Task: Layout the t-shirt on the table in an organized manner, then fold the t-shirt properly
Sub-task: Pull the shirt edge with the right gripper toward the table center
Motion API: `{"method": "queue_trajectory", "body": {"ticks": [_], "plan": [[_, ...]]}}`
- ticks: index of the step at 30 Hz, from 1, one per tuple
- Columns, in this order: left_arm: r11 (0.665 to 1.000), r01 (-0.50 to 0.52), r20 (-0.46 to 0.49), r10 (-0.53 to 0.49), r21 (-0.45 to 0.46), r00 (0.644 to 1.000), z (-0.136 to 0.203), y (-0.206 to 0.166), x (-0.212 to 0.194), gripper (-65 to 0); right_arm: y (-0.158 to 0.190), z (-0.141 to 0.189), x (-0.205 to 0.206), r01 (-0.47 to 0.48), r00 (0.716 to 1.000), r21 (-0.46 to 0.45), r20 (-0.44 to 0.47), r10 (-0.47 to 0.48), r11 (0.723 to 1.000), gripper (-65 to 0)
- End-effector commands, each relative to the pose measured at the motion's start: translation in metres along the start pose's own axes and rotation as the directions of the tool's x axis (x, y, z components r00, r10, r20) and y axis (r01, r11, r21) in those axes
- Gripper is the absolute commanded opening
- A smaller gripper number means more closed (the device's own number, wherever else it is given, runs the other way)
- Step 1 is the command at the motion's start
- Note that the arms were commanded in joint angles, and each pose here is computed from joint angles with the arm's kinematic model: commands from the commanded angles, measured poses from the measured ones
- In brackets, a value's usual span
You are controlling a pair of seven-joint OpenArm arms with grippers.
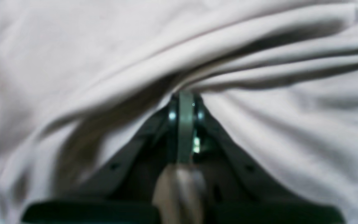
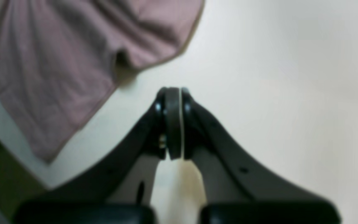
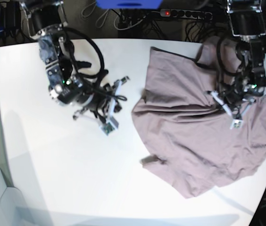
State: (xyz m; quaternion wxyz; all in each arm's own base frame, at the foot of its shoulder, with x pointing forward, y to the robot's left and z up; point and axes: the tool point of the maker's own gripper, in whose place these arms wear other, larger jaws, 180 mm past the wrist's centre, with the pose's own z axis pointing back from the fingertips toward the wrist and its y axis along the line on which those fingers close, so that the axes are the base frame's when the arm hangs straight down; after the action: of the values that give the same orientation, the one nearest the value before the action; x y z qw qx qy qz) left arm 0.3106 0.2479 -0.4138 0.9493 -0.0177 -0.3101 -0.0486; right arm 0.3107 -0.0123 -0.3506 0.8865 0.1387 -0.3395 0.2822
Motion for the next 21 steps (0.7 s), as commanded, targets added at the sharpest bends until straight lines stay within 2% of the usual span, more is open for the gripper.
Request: {"method": "queue_trajectory", "body": {"ticks": [1,7,9,12,16,21], "plan": [[1.000,0.005,0.058,-0.006,0.021,0.998,0.010,0.008,0.018,-65.0,-0.005,0.000,0.026,-0.002,0.998,-0.008,0.064,0.002,1.000,-65.0],[0.996,-0.040,0.226,0.021,0.082,0.974,0.056,0.015,0.047,-65.0,-0.003,-0.038,0.076,0.045,0.996,0.040,0.074,-0.048,0.998,-65.0],[0.993,-0.056,0.251,0.027,0.108,0.967,0.073,0.018,0.052,-65.0,-0.004,-0.045,0.099,0.044,0.995,0.051,0.089,-0.049,0.998,-65.0],[0.986,-0.089,0.238,0.054,0.143,0.970,0.089,0.026,0.049,-65.0,0.003,-0.060,0.133,0.051,0.990,0.082,0.128,-0.062,0.995,-65.0],[0.972,-0.131,0.170,0.098,0.193,0.981,0.099,0.043,0.015,-65.0,0.011,-0.081,0.160,0.074,0.984,0.119,0.156,-0.092,0.990,-65.0],[0.949,-0.183,0.141,0.151,0.256,0.978,0.111,0.068,-0.013,-65.0,0.000,-0.117,0.137,0.148,0.978,0.117,0.129,-0.162,0.982,-65.0]]}}
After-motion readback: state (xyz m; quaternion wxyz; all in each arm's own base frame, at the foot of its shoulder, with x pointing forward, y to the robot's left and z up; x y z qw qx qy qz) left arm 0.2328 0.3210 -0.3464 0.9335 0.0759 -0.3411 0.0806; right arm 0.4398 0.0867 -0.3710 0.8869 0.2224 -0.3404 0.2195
